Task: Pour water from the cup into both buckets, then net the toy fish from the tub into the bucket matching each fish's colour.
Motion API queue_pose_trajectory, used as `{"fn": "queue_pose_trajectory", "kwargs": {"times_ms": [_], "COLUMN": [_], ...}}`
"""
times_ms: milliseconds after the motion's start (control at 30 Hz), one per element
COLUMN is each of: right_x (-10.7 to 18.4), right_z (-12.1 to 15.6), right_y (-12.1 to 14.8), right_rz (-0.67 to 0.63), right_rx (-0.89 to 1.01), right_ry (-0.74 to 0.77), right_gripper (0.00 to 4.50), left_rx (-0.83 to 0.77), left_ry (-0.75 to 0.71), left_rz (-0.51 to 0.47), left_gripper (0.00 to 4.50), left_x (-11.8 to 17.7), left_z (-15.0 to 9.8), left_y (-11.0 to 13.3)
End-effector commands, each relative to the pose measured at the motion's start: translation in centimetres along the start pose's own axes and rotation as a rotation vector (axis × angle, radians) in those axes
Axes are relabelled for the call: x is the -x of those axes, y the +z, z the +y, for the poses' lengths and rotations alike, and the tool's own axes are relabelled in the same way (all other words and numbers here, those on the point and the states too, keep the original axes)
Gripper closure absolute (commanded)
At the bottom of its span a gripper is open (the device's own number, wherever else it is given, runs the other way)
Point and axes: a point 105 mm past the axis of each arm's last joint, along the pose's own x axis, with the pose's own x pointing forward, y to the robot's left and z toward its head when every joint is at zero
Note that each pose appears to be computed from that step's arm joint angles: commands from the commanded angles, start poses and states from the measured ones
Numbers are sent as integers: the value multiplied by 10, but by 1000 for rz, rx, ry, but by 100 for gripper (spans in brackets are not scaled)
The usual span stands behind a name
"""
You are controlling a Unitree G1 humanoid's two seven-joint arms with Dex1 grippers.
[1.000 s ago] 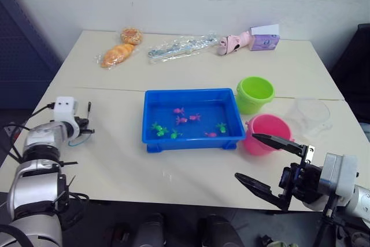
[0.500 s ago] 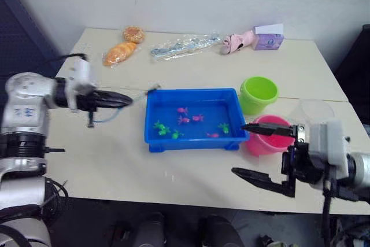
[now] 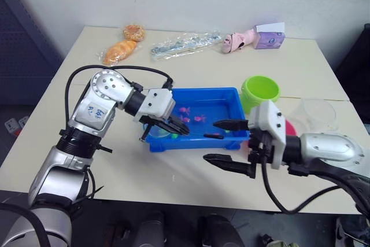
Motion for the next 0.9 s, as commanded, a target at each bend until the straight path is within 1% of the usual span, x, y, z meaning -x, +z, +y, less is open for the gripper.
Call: {"fn": "queue_pose_trajectory", "kwargs": {"times_ms": [33, 167, 367, 600, 700, 767, 800, 833, 900], "right_x": [-3, -5, -6, -5, -5, -4, -4, -4, -3], "right_z": [-6, -7, -8, -5, -2, -1, -1, -1, 0], "right_y": [0, -2, -2, -5, -5, -5, -4, -4, -4], "right_rz": [20, 36, 47, 60, 58, 58, 57, 56, 57], "right_rx": [-17, -53, -69, -83, -84, -83, -84, -84, -86], "right_ry": [-33, -37, -25, -7, 3, 7, 8, 8, 10], "right_gripper": [0, 0, 0, 0, 80, 186, 231, 292, 394], "left_rx": [-44, -35, -36, -27, -27, -25, -23, -22, -19], "left_ry": [-5, 2, -29, -22, -15, -11, -11, -10, -7], "left_rz": [4, -2, 0, 7, 17, 16, 17, 19, 18], "left_gripper": [446, 446, 446, 446, 450, 450, 450, 450, 450], "left_x": [-4, -9, -14, -16, -16, -16, -16, -16, -16], "left_z": [3, 5, 0, 3, 4, 5, 4, 4, 3], "left_y": [13, 14, 13, 10, 8, 8, 8, 7, 7]}}
